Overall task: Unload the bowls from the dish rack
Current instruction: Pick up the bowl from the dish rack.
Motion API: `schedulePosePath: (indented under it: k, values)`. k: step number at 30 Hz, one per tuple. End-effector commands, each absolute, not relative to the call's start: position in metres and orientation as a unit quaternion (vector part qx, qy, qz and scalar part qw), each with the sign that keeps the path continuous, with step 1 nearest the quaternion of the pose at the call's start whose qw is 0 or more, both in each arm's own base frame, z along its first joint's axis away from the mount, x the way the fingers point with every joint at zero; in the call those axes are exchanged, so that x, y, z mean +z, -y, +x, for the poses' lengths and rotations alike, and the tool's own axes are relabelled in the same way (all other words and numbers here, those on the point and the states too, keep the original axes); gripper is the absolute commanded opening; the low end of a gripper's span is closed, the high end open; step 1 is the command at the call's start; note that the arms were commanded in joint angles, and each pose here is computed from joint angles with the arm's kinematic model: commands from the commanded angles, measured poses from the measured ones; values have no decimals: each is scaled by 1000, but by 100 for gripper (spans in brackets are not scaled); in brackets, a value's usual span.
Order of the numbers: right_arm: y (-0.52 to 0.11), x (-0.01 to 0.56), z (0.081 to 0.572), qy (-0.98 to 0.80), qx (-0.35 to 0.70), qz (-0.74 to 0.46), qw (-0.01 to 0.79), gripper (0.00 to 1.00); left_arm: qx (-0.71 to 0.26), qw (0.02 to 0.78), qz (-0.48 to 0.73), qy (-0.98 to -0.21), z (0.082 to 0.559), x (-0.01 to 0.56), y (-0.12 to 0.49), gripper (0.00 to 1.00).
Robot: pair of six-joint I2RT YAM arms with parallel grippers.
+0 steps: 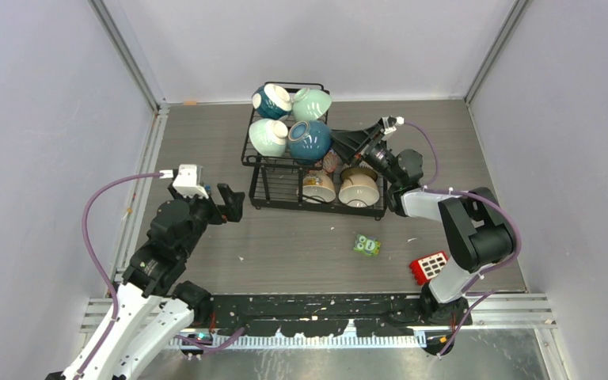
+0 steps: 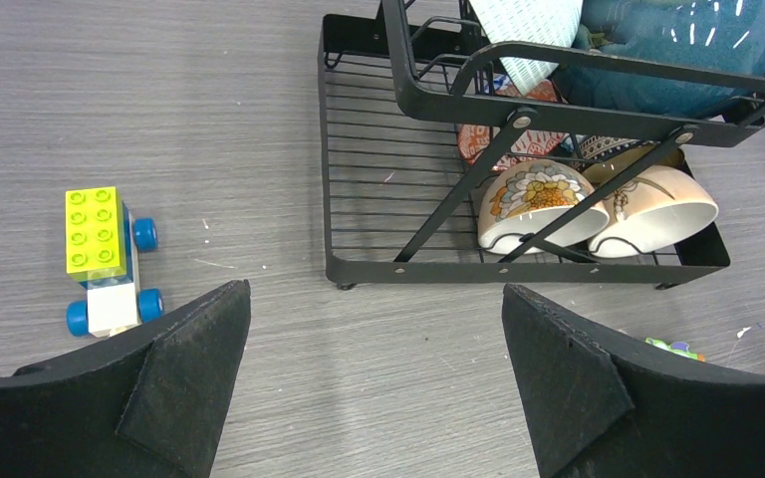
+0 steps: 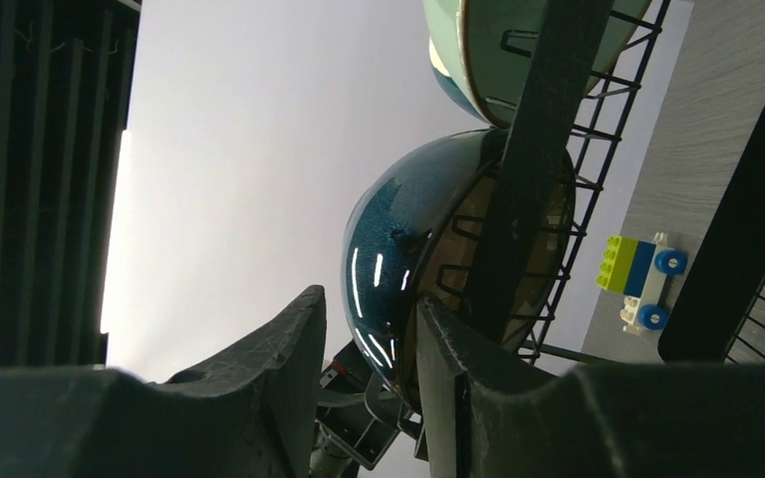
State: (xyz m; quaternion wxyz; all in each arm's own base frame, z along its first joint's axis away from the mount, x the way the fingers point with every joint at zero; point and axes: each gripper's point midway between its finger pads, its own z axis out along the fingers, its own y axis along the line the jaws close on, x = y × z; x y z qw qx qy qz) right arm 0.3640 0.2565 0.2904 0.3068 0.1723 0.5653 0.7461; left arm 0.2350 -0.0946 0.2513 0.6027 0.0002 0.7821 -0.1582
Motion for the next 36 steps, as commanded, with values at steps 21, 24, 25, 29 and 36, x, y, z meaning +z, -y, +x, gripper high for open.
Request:
schedulePosePath:
  k: [21,24,25,29,36]
  values:
    - [-268,316,352,-529,781,120,309,29,-163,627,-5,-762,238,270,94,98]
    - [-270,315,352,-530,782,119,308,25,-163,628,-6,-761,238,270,94,98]
    - [-270,315,352,-529,782,119,308,24,-163,628,-6,-761,238,270,94,98]
    - [-270,316,351,-529,782,116,308,19,-162,628,-6,-761,238,270,94,98]
    - [-272,321,351,-526,785,110,309,11,-162,626,-5,-762,239,269,94,98]
